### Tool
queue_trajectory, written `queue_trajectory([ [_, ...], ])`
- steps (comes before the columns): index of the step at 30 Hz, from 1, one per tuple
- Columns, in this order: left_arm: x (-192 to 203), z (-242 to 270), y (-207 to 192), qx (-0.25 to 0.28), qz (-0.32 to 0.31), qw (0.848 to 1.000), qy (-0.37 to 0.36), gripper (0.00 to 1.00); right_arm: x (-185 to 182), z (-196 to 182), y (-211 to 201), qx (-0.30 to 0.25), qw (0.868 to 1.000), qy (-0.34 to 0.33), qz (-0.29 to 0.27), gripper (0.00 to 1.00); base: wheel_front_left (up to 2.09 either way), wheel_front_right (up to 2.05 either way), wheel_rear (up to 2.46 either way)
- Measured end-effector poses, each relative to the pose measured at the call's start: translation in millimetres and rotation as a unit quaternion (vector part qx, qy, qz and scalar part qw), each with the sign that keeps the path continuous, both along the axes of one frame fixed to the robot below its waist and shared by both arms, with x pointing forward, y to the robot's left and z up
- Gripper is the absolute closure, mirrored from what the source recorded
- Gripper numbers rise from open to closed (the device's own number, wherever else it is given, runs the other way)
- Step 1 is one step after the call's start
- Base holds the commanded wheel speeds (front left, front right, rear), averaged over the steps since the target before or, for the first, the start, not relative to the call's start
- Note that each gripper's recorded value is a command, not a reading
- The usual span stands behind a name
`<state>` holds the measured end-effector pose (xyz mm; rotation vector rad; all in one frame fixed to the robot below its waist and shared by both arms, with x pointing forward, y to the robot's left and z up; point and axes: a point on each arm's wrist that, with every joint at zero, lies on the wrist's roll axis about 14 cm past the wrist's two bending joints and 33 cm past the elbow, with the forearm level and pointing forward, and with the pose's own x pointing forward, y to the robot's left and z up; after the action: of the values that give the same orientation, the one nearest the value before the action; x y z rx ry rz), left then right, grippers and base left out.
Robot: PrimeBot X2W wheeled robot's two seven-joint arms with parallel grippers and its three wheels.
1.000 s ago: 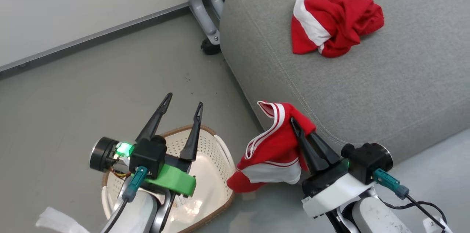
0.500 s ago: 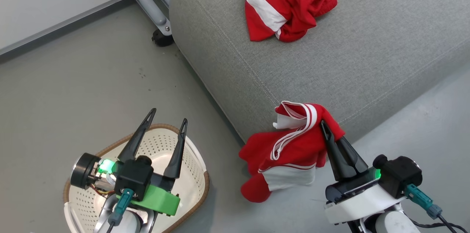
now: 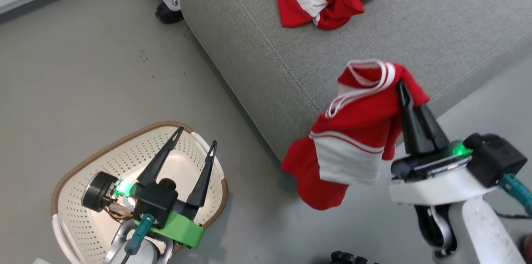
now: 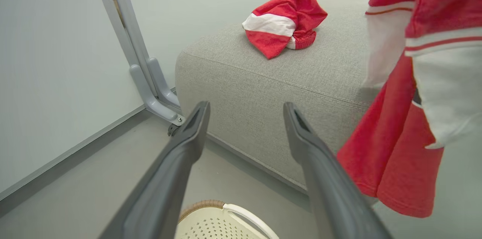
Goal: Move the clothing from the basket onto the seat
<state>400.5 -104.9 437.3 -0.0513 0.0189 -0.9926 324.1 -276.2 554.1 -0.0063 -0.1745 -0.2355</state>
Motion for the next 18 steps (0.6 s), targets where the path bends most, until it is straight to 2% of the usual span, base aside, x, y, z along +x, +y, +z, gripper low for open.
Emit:
queue_trajectory([
  [5,6.5,-14.5,-5.7,-0.004,-0.017,1.000,0.006,0.00,40.3,48.2,-28.1,-0.049,0.997,-0.063,-0.011,1.00,0.00,0.00,0.00],
  [9,9.1,-36.6,-2.4,0.004,-0.023,0.999,0.024,0.00,80.8,83.9,-41.9,-0.106,0.989,-0.098,0.010,1.00,0.00,0.00,0.00],
  [13,15.4,-61.6,13.3,0.022,-0.013,0.999,0.040,0.00,125.9,110.0,-57.3,-0.181,0.978,-0.105,0.029,1.00,0.00,0.00,0.00],
  [18,18.4,-82.3,29.0,0.035,0.003,0.998,0.056,0.00,173.9,135.8,-77.2,-0.234,0.965,-0.115,0.028,1.00,0.00,0.00,0.00],
])
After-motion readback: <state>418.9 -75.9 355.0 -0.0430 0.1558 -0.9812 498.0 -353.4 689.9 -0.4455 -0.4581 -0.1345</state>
